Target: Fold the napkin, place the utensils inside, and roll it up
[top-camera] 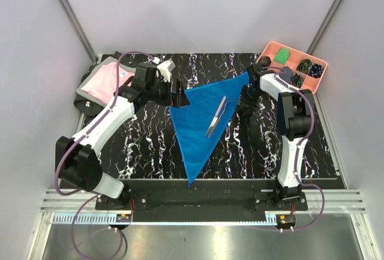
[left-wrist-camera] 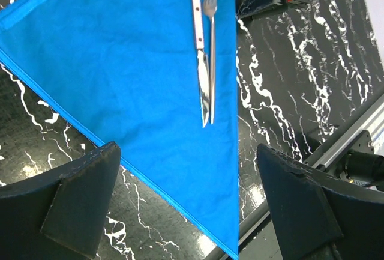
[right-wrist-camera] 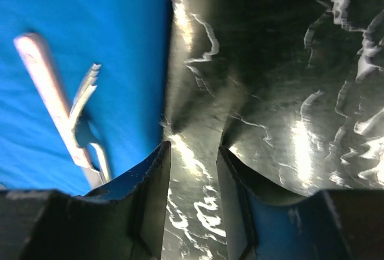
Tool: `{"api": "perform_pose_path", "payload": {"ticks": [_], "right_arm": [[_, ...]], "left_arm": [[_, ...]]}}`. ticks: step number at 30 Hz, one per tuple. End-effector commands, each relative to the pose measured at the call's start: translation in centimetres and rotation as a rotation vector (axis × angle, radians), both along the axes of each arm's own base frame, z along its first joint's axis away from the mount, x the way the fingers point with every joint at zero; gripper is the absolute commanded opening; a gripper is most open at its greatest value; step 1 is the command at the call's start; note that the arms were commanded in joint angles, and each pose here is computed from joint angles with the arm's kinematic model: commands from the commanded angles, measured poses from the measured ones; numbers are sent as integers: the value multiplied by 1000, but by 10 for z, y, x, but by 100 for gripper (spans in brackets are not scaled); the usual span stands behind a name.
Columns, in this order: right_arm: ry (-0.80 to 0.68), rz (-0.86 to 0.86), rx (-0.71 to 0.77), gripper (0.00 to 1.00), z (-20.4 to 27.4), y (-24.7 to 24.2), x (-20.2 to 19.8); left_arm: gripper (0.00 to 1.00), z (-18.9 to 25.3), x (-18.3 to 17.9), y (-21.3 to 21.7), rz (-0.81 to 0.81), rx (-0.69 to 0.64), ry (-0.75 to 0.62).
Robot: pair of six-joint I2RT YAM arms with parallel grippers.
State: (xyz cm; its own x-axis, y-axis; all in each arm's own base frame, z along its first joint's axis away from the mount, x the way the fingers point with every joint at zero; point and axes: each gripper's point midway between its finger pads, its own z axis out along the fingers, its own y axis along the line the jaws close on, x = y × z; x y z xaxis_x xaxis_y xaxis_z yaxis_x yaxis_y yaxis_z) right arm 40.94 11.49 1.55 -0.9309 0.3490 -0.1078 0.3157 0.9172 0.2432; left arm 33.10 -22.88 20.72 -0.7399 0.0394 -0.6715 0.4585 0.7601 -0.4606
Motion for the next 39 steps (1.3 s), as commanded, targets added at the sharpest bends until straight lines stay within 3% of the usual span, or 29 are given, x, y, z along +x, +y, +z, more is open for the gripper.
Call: {"api": "perform_pose_path", "payload": {"ticks": [1, 8, 22, 39], "right_arm": [[-180, -2, 101, 45, 24, 22, 28], [-156, -29, 89, 43, 14, 18, 17], [-221, -64, 152, 41, 52, 25, 17], [-162, -39, 169, 29, 11, 31, 15]], "left_arm": [[99, -5, 8, -2, 0, 7, -1], [99, -12, 11, 1, 15, 30, 3], [99, -9, 11, 0, 12, 22, -3], [99, -9, 10, -1, 9, 19, 1]]}}
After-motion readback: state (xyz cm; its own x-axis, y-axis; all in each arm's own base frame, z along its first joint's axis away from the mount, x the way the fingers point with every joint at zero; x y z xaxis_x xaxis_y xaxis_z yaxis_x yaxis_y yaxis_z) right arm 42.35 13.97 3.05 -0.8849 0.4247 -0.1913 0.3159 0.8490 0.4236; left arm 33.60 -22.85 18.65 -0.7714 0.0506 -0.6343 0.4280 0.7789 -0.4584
